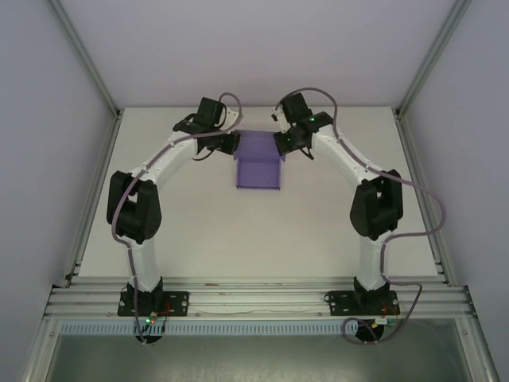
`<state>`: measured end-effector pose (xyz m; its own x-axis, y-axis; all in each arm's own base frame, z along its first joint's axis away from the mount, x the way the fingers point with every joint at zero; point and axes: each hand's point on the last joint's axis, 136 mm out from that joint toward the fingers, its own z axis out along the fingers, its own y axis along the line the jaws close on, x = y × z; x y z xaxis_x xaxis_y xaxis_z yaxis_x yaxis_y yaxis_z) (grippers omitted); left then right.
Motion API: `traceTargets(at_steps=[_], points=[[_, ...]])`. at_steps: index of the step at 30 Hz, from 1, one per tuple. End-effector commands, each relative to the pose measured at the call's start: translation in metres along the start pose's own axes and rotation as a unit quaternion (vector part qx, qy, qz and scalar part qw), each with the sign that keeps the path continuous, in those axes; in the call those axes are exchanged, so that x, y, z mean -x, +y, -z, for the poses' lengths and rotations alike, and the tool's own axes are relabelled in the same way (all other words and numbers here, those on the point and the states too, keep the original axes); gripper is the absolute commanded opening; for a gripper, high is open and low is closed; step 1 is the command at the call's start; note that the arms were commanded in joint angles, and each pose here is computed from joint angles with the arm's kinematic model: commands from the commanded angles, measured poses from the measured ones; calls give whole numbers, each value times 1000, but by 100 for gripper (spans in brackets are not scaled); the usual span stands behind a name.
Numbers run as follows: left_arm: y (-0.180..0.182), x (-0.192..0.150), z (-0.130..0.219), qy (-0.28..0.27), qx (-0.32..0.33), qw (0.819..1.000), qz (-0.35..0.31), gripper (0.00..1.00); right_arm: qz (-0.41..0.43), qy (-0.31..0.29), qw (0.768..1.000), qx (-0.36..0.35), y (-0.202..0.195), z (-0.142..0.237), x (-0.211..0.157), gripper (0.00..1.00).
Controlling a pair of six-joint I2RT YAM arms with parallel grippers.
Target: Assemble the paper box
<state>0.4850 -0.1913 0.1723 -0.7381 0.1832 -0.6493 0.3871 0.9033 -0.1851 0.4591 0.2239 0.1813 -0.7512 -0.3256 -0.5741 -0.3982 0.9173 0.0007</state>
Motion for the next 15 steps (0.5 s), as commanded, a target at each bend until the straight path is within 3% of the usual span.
traceTargets(at_steps=[1,4,7,15], points=[[1,16,4,-63,38,992,102,0,-146,-98,984,-38,-6,13,33,0],[-8,10,-6,-66,55,987,133,0,-224,-132,964,-52,-8,14,34,0],[-21,6,-17,-65,45,985,151,0,-284,-161,945,-10,4,11,43,0],[-19,3,-33,-74,38,974,212,0,-279,-164,945,-52,10,-8,27,0]])
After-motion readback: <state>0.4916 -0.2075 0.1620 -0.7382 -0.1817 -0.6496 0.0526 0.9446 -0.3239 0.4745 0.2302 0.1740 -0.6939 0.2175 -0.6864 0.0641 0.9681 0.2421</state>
